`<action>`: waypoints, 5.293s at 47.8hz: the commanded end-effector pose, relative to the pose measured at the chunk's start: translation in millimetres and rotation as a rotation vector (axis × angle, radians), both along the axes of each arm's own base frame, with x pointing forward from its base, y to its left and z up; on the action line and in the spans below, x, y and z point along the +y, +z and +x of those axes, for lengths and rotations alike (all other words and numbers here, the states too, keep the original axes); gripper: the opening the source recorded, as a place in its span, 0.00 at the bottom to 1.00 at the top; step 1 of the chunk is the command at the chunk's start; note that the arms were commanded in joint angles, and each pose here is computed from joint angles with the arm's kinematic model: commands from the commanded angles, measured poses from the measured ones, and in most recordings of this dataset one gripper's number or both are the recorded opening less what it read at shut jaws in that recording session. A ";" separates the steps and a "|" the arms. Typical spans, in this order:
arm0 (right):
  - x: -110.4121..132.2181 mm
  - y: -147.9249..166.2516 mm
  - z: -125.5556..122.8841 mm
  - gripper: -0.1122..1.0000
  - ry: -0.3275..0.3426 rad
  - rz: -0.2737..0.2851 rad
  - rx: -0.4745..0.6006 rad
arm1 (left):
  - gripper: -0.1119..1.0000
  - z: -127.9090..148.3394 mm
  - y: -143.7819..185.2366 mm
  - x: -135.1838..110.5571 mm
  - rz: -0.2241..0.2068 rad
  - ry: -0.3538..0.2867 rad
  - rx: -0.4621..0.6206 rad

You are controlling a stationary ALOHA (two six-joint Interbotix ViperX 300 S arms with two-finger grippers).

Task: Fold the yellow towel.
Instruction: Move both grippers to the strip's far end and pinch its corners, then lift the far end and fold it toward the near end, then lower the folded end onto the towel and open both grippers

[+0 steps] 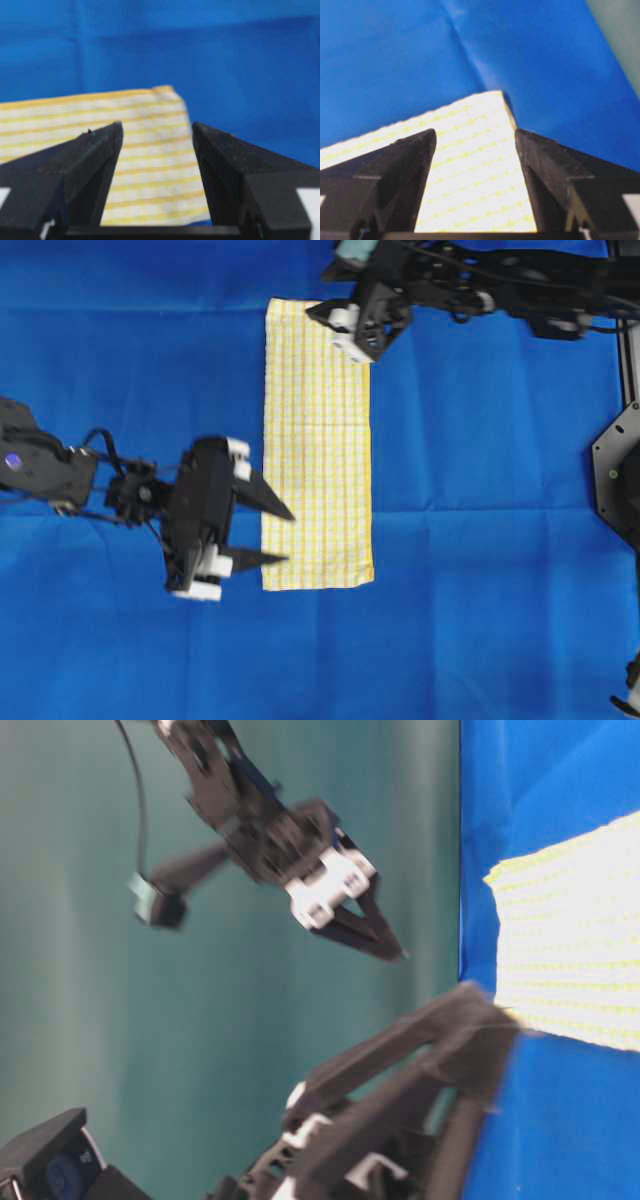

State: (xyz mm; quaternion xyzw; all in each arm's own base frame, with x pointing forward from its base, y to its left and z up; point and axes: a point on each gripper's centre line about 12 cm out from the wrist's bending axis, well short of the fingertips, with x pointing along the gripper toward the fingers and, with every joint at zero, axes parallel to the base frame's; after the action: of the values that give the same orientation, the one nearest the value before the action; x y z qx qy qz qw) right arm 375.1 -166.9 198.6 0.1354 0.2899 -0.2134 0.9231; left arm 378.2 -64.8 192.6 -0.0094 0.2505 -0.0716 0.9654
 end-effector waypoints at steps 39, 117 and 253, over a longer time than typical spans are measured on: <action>77.1 18.5 -79.5 0.70 0.083 -0.064 -0.186 | 0.78 -17.3 4.5 107.6 0.079 0.246 -0.028; -44.5 -97.9 -32.3 0.16 -0.308 0.107 -0.007 | 0.14 7.4 -113.9 282.0 0.086 0.637 0.073; 221.8 -77.0 -32.9 0.16 0.184 0.243 -0.064 | 0.15 2.5 -78.3 -0.3 0.002 0.019 0.132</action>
State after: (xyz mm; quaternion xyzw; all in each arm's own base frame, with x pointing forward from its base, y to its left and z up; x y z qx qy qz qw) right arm 337.0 50.5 113.8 0.2245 0.3064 -0.0954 0.9201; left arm 377.3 -66.4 109.0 -0.0128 0.3244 -0.0634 0.9437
